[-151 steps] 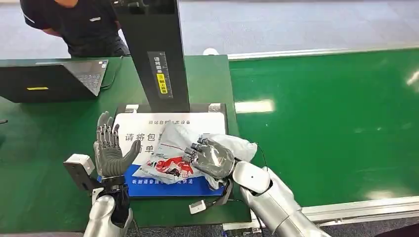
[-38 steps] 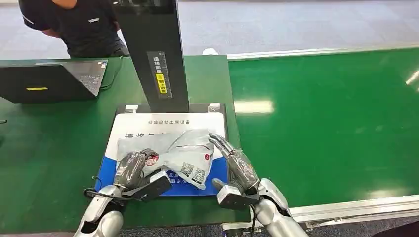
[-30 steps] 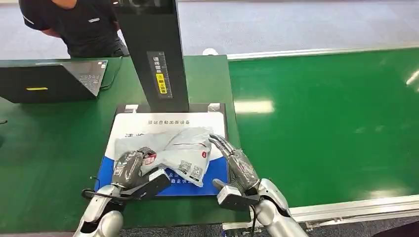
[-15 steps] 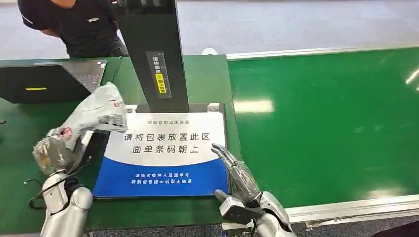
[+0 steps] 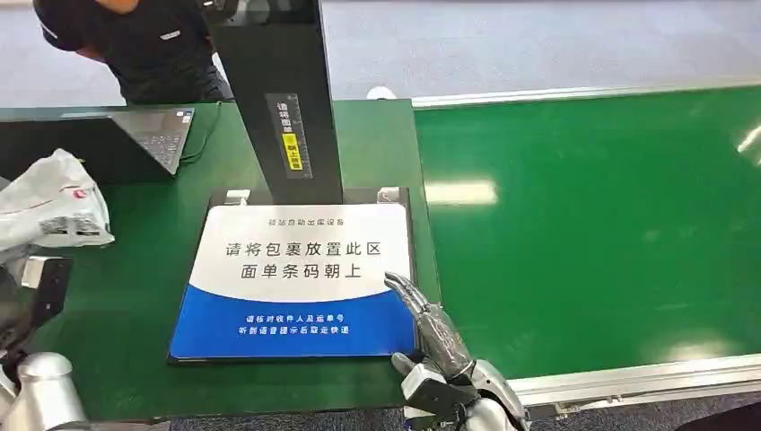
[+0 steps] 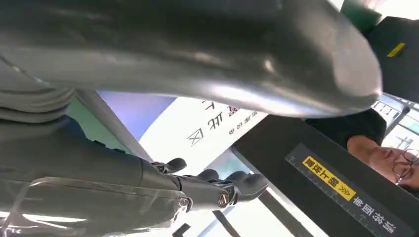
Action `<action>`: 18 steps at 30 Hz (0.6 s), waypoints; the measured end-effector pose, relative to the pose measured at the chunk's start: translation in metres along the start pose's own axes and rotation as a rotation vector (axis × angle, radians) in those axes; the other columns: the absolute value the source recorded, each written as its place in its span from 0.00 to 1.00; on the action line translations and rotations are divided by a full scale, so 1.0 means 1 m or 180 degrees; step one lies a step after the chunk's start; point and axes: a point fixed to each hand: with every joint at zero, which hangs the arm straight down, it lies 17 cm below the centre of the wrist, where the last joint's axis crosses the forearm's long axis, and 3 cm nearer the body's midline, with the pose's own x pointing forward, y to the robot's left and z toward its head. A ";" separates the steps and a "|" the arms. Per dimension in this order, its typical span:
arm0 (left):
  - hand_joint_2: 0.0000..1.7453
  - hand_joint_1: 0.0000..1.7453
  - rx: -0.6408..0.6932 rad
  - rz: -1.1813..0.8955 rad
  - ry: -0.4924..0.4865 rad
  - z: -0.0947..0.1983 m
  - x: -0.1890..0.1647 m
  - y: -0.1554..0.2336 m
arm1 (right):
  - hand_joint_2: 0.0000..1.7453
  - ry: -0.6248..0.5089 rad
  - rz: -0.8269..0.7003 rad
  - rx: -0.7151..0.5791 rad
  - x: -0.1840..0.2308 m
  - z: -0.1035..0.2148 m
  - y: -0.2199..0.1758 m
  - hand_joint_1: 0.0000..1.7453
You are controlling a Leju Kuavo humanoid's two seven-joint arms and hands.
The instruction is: Moved the parcel from conveyor to table for the left to box.
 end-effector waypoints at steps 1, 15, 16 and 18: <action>1.00 0.00 0.0051 -0.0001 -0.0005 -0.001 -0.002 0.005 | 0.00 -0.0002 -0.0002 -0.0001 0.000 0.000 0.000 0.00; 1.00 0.00 0.0198 0.0164 0.0370 0.003 -0.014 0.011 | 0.00 0.0021 -0.0049 -0.0024 0.000 0.002 0.001 0.00; 1.00 0.00 0.0196 0.0169 0.0373 0.003 -0.013 0.011 | 0.00 0.0023 -0.0050 -0.0025 0.000 0.002 0.000 0.00; 0.00 0.00 0.0193 0.0176 0.0377 0.004 -0.012 0.010 | 0.00 0.0022 -0.0050 -0.0024 0.000 0.002 0.001 0.00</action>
